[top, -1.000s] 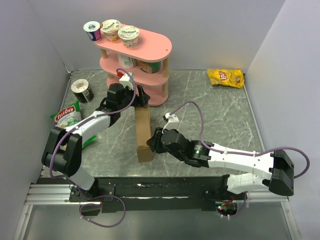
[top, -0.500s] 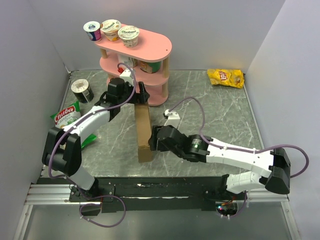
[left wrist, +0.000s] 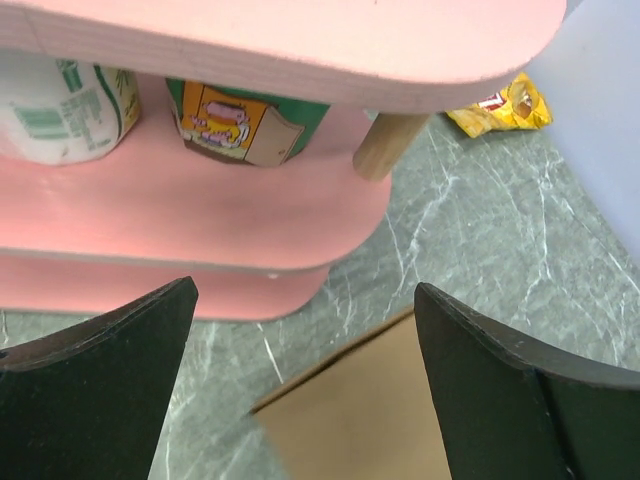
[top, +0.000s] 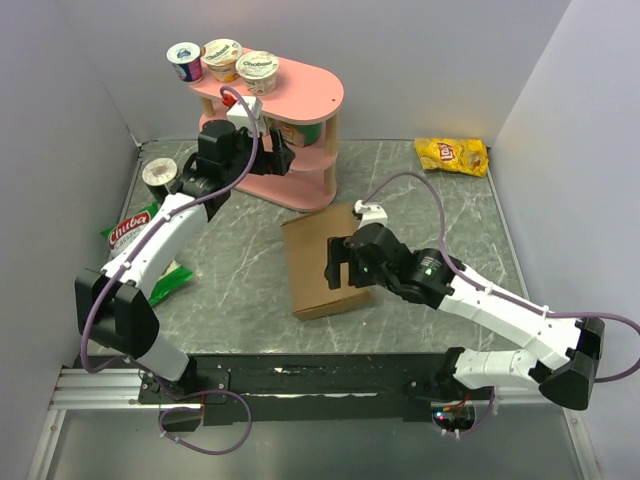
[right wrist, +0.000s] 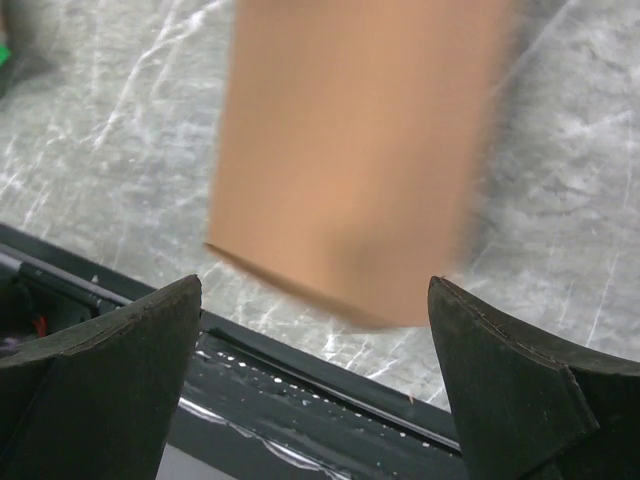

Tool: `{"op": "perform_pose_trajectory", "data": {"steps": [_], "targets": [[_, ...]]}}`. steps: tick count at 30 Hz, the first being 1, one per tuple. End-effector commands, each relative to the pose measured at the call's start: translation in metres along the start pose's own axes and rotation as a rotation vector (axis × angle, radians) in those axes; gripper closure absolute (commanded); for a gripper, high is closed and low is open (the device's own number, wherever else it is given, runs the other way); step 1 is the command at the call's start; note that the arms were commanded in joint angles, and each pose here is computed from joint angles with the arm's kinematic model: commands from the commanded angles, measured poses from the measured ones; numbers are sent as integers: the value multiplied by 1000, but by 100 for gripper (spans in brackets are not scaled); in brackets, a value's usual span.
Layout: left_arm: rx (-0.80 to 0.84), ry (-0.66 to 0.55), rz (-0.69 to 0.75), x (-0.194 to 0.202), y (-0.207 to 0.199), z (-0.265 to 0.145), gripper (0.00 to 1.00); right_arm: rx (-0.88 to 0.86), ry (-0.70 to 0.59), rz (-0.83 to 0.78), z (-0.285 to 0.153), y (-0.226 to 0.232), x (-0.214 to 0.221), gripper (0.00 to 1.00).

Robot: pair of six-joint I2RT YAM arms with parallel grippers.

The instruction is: Fold the paper box

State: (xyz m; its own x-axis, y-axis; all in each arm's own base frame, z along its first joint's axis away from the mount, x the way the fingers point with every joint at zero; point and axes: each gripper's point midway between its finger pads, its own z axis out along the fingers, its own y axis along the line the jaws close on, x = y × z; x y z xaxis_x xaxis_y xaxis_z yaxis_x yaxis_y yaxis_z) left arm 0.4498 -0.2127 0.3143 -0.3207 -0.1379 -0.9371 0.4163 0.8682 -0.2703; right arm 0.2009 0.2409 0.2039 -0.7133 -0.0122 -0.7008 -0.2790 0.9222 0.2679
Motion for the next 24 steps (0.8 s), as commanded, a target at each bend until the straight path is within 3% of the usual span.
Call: {"op": "perform_pose_trajectory", "data": {"steps": [1,8,10,11,13,14,17,20,24], "targets": [[-28,-10,-7,-7,4,-22,4,-98,-68,-38,-8,26,-37,0],[-98,115,-125,70,30,-37,4,-75,-31,4,25,-1,-42,0],[-67,111,-163,81,25,-42,4,-65,-38,31,34,-17,-46,0],[-61,157,-208,109,26,-46,4,-81,1,37,39,-22,-35,0],[-21,143,-247,119,19,-50,4,-71,13,76,50,-41,-31,0],[-7,182,-291,142,18,-55,4,-97,26,80,52,-42,-28,0],[-16,178,-340,158,19,-66,3,-122,-4,95,59,-59,-26,0],[-60,87,-351,140,27,-82,4,-121,-83,154,59,-91,-39,0],[-201,-59,-404,103,67,-112,4,-85,-210,198,49,-134,-62,0]]}}
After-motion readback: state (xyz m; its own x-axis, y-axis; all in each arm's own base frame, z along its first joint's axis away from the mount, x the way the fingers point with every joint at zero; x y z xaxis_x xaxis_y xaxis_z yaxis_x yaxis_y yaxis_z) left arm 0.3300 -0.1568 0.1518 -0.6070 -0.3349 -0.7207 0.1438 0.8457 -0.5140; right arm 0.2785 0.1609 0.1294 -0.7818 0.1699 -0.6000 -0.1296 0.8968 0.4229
